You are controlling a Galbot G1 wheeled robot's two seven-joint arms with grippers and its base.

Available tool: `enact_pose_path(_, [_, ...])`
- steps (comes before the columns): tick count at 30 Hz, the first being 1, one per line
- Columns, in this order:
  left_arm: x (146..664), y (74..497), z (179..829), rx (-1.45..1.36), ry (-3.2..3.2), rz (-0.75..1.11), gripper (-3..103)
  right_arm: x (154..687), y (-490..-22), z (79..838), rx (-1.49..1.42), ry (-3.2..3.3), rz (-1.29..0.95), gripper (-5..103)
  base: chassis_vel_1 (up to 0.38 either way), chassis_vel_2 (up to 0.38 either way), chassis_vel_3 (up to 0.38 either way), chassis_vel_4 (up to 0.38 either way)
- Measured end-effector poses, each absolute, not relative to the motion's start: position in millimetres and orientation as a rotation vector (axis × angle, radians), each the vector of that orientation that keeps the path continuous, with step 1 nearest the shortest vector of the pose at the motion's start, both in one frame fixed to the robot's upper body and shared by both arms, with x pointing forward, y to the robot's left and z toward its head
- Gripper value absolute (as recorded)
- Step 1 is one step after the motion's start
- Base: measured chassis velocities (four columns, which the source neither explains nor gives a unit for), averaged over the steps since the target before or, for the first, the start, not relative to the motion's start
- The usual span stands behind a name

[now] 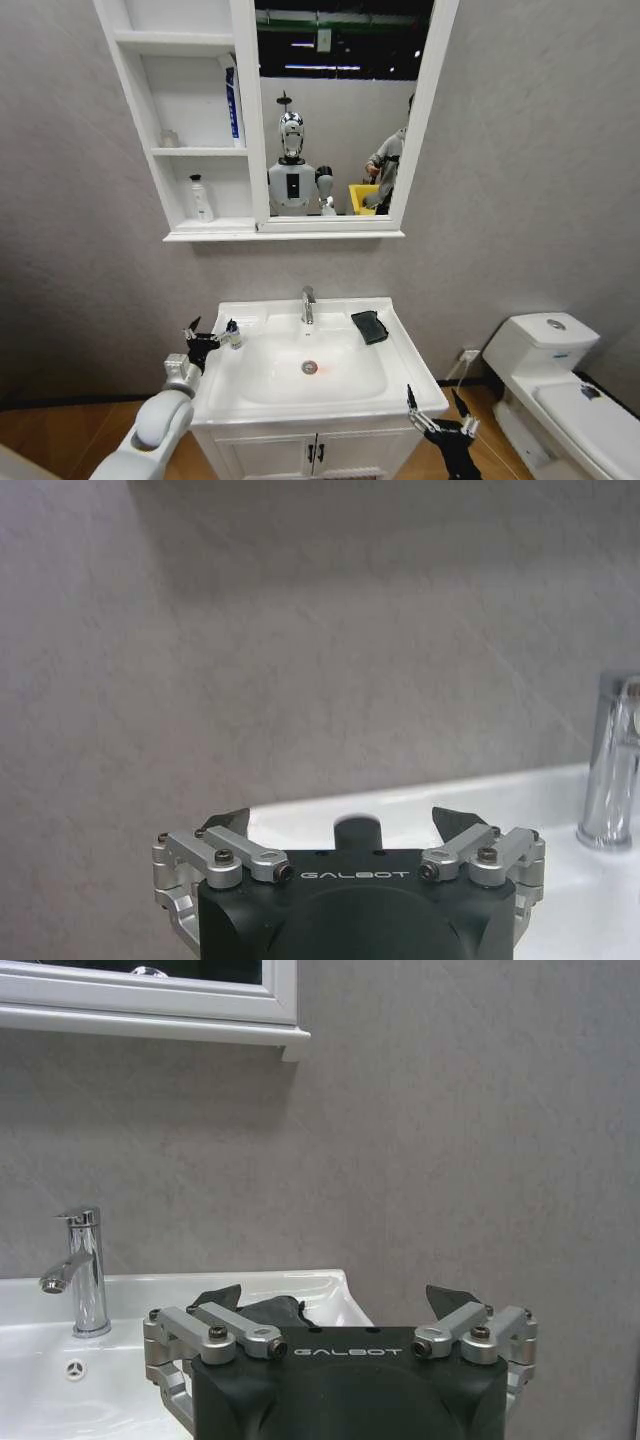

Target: Move facial cleanser and shampoo from washbasin to cabinet, then wipe washbasin with towel.

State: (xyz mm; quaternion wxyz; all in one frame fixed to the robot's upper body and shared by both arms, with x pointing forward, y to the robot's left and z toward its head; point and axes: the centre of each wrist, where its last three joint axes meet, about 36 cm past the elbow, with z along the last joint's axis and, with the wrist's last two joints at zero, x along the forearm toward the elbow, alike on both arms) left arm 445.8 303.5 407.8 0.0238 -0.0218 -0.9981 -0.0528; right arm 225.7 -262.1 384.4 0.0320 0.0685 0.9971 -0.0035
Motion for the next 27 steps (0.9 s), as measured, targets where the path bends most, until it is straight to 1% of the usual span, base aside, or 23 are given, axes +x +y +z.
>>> enact_pose_path(5, [451.0, 298.3, 376.5, -0.076, -3.029, -0.193, 100, 228.6, -266.3, 378.8, 0.215, 3.086, 0.007, 100, 0.000, 0.000, 0.000, 0.000])
enact_pose_path(22, [504.4, 300.3, 351.1, -0.048, -2.981, -0.141, 101, 232.2, -269.8, 378.6, 0.223, 3.087, 0.011, 100, 0.000, 0.000, 0.000, 0.000])
enact_pose_path(24, [511.4, 301.2, 349.0, -0.047, -2.977, -0.125, 97, 231.4, -272.9, 379.4, 0.230, 3.087, 0.002, 100, 0.000, 0.000, 0.000, 0.000])
enact_pose_path(27, [514.3, 301.3, 347.5, -0.057, -2.979, -0.107, 97, 230.9, -274.0, 379.4, 0.230, 3.086, -0.001, 100, 0.000, 0.000, 0.000, 0.000])
